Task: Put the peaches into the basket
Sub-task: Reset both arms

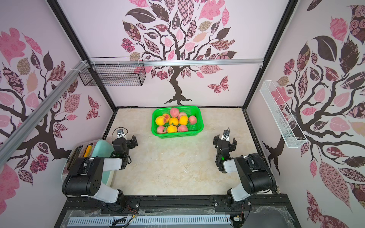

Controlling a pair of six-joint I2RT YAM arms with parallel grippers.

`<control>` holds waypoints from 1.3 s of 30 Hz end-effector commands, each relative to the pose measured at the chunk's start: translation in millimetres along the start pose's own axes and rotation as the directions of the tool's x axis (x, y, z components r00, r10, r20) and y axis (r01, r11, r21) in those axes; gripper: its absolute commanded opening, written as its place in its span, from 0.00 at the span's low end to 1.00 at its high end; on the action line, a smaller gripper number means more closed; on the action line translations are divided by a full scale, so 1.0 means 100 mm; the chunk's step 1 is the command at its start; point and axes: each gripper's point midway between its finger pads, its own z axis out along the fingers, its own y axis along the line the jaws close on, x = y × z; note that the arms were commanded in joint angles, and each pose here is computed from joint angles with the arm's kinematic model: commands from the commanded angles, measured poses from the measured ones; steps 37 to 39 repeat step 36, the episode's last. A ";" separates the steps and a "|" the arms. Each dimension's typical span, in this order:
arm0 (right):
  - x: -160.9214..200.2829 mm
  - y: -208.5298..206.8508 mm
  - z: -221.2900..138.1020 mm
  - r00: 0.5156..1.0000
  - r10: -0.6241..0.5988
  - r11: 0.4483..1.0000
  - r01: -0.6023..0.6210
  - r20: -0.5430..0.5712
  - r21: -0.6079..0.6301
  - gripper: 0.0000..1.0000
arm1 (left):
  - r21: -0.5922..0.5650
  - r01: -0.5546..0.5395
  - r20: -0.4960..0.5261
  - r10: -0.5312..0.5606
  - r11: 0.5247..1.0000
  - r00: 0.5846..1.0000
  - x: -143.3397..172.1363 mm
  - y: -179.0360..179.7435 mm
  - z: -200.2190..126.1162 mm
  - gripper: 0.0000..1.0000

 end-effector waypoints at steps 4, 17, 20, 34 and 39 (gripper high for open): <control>-0.16 0.20 0.17 1.000 0.014 0.986 -0.018 -0.028 -0.169 1.00 | 0.131 -0.045 0.053 0.039 0.990 0.998 -0.07 -0.21 -0.01 0.98; -0.01 0.23 0.27 0.993 0.069 0.946 -0.096 -0.097 -0.308 1.00 | 0.131 -0.044 0.064 0.036 0.990 0.997 -0.07 -0.21 -0.02 0.98; -0.01 0.23 0.27 0.993 0.068 0.946 -0.095 -0.095 -0.309 1.00 | 0.131 -0.044 0.063 0.036 0.990 0.997 -0.07 -0.21 -0.02 0.98; -0.01 0.26 0.26 0.993 0.062 0.941 -0.091 -0.098 -0.326 1.00 | 0.131 -0.044 0.063 0.036 0.990 0.997 -0.07 -0.21 -0.02 0.98; -0.01 0.25 0.26 0.993 0.063 0.942 -0.091 -0.097 -0.324 1.00 | 0.131 -0.044 0.062 0.036 0.990 0.997 -0.07 -0.21 -0.02 0.98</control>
